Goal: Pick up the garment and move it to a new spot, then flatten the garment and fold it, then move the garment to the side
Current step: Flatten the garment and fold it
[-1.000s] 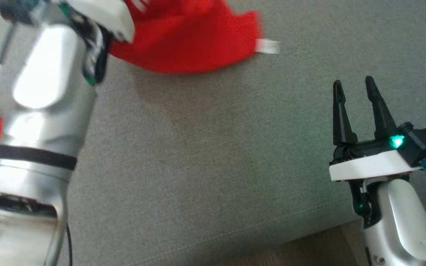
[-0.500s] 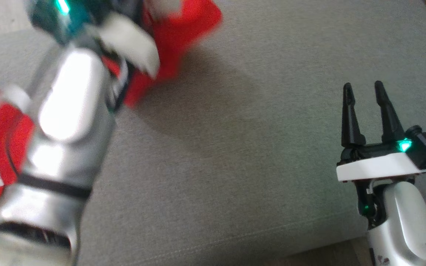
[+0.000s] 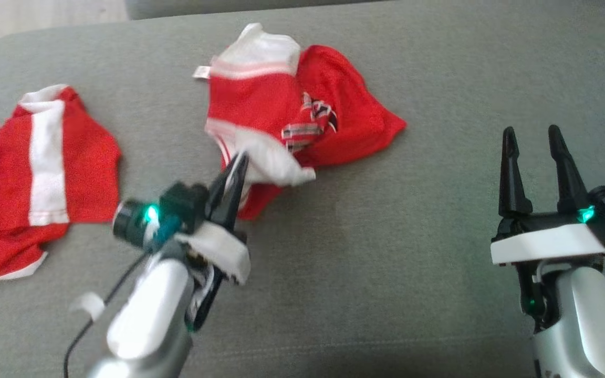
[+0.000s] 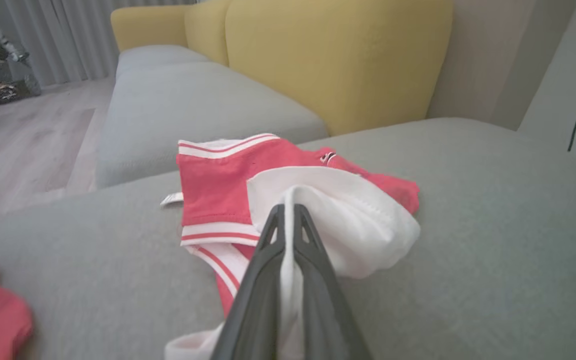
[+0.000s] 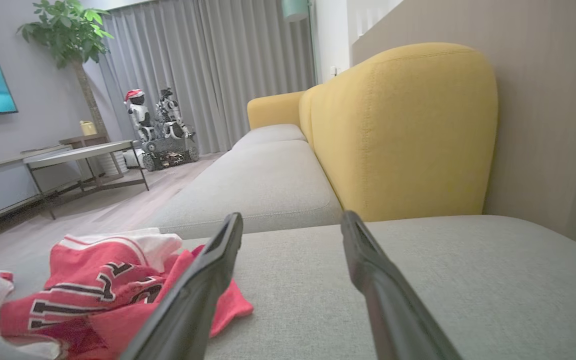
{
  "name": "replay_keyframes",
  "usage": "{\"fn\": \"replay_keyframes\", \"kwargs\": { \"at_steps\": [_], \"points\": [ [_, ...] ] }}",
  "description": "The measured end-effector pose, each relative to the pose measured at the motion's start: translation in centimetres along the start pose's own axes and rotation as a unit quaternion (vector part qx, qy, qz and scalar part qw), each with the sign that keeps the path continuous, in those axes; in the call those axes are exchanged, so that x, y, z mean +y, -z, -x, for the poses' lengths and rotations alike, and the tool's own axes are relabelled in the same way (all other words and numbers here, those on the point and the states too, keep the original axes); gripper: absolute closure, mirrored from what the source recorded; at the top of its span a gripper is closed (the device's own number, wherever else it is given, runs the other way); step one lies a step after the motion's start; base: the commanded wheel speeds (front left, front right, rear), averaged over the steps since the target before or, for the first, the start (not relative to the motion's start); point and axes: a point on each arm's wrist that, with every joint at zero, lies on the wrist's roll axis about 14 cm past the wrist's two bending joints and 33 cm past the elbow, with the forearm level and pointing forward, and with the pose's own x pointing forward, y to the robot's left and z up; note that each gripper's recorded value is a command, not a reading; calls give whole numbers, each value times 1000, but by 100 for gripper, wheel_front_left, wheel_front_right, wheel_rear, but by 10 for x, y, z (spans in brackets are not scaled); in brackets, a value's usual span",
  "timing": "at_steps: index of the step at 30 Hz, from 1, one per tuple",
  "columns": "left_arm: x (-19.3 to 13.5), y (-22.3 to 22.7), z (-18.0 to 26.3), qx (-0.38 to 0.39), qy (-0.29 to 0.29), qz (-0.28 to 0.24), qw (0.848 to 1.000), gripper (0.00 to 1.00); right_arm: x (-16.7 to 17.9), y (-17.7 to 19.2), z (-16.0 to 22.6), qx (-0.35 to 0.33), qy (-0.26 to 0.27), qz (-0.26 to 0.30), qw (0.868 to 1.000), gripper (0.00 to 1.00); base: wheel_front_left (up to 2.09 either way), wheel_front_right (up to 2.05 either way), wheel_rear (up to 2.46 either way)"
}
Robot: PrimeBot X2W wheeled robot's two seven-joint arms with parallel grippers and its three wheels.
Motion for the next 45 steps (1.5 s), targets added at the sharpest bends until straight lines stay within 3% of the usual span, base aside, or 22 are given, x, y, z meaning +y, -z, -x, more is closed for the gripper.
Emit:
{"fn": "replay_keyframes", "kwargs": {
  "at_steps": [9, 15, 16, 17, 18, 19, 26, 39, 45],
  "points": [
    [32, 8, 39, 13, -87, 1, 996, 100, 23, -7, -2, -4, -31, -1, 999, 0, 0, 0, 0],
    [30, 16, 51, 24, -98, 12, 995, 100, 28, -6, 1, 3, -37, 0, 999, 0, 0, 0, 0],
    [29, 18, 51, 26, -98, 14, 995, 84, 27, -4, 3, 6, -37, 0, 999, 0, 0, 0, 0],
    [28, 19, 51, 28, -98, 15, 995, 56, 27, -2, 4, 11, -37, 1, 999, 0, 0, 0, 0],
    [27, 20, 52, 29, -98, 15, 995, 18, 27, -1, 5, 13, -37, 2, 999, 0, 0, 0, 0],
    [27, 20, 52, 29, -98, 14, 995, 0, 27, 0, 6, 14, -37, 3, 999, 0, 0, 0, 0],
    [23, 15, 54, 22, -101, 20, 994, 0, 26, -4, 7, 12, -35, 3, 999, 0, 0, 0, 0],
    [45, -48, 61, -85, -149, 52, 984, 0, 26, -2, 12, 15, -34, 2, 999, 0, 0, 0, 0],
    [45, -49, 68, -91, -157, 66, 981, 0, 26, -4, 12, 12, -34, 2, 999, 0, 0, 0, 0]
  ]
}}
